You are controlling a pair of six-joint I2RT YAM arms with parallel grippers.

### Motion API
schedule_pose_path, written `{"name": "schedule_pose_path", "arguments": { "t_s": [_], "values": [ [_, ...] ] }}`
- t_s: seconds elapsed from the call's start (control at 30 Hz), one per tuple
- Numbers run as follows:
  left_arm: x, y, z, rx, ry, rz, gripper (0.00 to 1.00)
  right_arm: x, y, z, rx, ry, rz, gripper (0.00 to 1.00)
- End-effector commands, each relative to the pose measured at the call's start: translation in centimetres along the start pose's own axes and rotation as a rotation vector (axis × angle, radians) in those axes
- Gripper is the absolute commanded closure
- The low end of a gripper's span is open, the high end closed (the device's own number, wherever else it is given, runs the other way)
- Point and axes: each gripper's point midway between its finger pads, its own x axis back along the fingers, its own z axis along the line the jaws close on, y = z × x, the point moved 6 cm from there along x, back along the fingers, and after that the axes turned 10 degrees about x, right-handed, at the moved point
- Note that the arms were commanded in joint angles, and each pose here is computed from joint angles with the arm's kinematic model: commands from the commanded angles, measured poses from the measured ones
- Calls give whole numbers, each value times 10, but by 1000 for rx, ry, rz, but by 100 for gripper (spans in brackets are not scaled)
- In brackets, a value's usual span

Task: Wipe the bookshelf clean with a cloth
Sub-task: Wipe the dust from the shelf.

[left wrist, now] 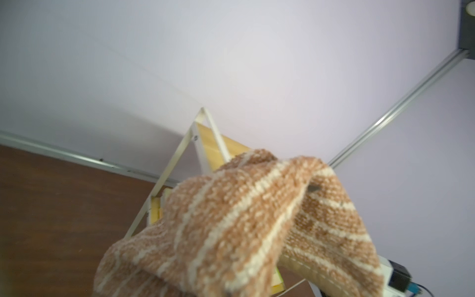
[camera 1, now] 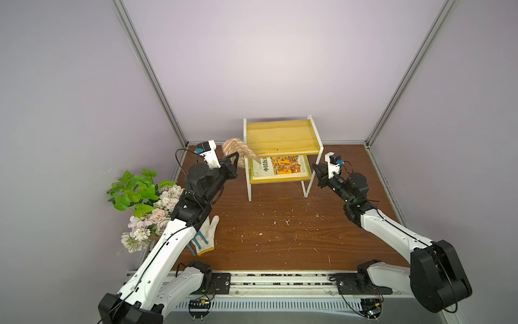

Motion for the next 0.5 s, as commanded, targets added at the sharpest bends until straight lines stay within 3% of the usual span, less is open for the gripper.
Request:
{"name": "schedule_pose_path", "arguments": {
  "t_s": [0.0, 0.13, 0.2, 0.3, 0.37, 0.47],
  "values": [
    [-24, 3, 0, -16, -106, 79, 100, -7, 8, 2, -73, 23, -1, 100],
    [-38, -9, 5, 61, -155, 185, 100, -11, 11, 3, -81, 39, 0, 100],
    [-19, -17, 10, 80, -129, 144, 100, -11, 10, 4, -83, 44, 0, 100],
    [-2, -4, 13, 60, -76, 49, 100, -11, 7, 3, -81, 38, 15, 100],
    [-12, 10, 14, 27, -52, 28, 100, -11, 5, 3, -79, 39, 25, 100],
    [-56, 25, 25, -6, -8, 49, 100, -11, 5, 4, -80, 44, 23, 100]
  ]
}}
